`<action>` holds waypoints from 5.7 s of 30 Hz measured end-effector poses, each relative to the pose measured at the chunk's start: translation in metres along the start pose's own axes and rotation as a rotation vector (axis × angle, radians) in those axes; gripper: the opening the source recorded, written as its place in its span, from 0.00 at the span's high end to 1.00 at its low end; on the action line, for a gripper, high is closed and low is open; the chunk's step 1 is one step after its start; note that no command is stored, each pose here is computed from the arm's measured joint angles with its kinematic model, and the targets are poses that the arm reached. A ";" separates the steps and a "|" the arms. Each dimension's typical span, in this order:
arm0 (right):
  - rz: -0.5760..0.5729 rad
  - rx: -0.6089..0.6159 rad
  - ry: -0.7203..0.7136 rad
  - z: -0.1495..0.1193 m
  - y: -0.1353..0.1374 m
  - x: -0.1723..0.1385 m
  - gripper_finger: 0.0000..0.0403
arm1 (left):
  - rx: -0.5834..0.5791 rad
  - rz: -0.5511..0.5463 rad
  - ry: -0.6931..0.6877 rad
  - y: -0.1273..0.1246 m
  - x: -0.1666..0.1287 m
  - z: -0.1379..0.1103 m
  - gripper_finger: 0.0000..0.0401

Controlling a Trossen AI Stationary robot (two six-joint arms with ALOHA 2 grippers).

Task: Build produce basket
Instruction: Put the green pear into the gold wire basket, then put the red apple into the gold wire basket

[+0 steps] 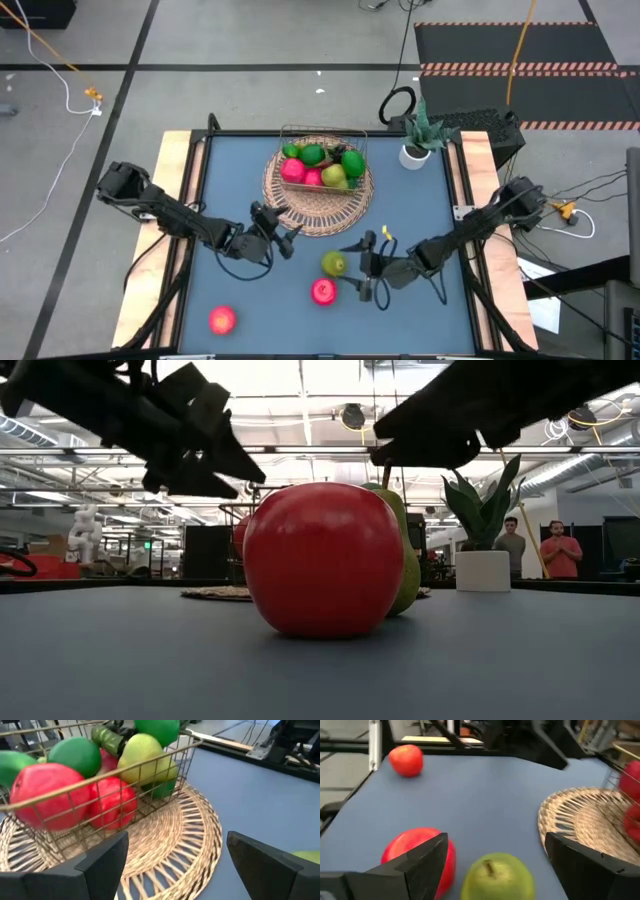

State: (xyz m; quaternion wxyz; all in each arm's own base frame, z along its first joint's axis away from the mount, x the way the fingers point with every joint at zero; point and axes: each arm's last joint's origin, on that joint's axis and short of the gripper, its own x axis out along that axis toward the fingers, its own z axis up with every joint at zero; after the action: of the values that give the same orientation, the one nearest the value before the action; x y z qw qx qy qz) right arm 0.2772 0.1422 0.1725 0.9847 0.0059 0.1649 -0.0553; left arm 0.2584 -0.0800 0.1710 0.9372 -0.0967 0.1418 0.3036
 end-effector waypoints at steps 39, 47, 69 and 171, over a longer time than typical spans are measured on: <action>-0.069 -0.061 -0.040 -0.006 0.003 0.006 0.99 | 0.001 -0.001 0.008 0.002 -0.001 -0.004 0.16; -0.128 -0.143 -0.208 0.045 -0.012 -0.024 0.99 | -0.011 0.026 0.006 0.006 0.005 -0.001 0.16; -0.572 -0.356 -0.132 0.082 -0.149 -0.006 0.98 | -0.012 0.026 0.018 0.009 0.009 0.000 0.16; 0.404 -0.036 -0.112 -0.009 0.006 0.027 0.25 | -0.050 -0.191 0.086 0.000 0.007 0.003 0.16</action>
State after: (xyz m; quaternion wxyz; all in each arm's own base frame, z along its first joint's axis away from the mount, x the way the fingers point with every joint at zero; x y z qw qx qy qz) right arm 0.3000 0.1459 0.1557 0.9834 0.0179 0.1063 0.1461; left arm 0.2646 -0.0753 0.1717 0.9523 -0.1463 0.1641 0.2118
